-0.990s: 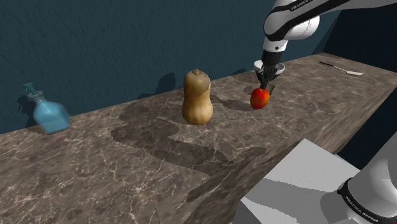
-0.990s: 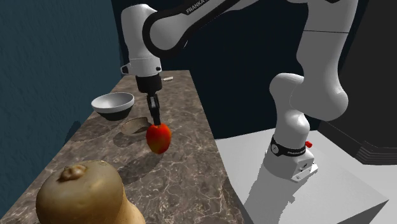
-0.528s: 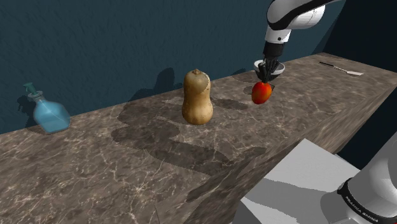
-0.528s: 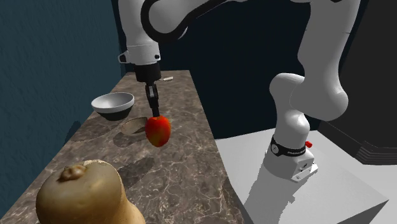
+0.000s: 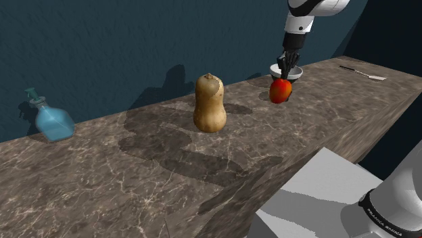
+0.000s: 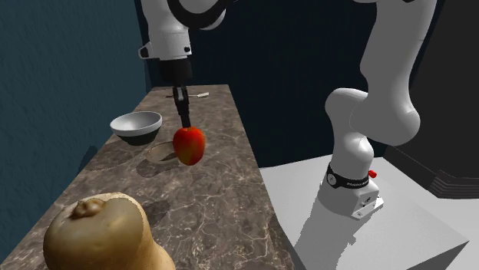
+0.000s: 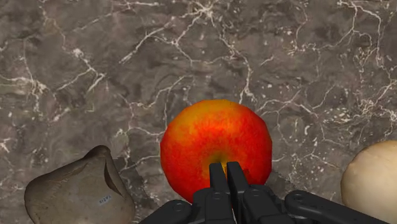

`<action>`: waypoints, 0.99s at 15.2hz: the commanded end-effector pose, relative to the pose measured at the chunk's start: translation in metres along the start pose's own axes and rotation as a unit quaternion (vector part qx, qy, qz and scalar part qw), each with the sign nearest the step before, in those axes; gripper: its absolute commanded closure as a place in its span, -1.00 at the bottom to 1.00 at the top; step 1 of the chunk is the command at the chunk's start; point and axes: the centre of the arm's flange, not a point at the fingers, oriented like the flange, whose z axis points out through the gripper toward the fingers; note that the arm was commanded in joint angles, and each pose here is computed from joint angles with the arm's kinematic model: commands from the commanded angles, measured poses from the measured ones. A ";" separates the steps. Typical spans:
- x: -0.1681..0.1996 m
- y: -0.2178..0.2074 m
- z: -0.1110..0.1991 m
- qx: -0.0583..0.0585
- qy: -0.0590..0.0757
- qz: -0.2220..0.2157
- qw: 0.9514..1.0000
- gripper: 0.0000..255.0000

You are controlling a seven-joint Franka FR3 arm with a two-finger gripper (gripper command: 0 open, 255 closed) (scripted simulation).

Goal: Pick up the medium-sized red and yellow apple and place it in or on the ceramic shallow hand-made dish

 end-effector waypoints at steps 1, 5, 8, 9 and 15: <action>-0.001 -0.002 -0.011 0.000 0.000 0.000 1.000 1.00; -0.002 -0.003 -0.032 0.000 0.000 0.000 1.000 1.00; -0.003 -0.004 -0.043 0.000 0.000 0.000 1.000 1.00; 0.003 0.006 -0.049 0.000 0.000 0.000 1.000 1.00; 0.035 0.068 -0.087 0.000 0.000 0.000 1.000 1.00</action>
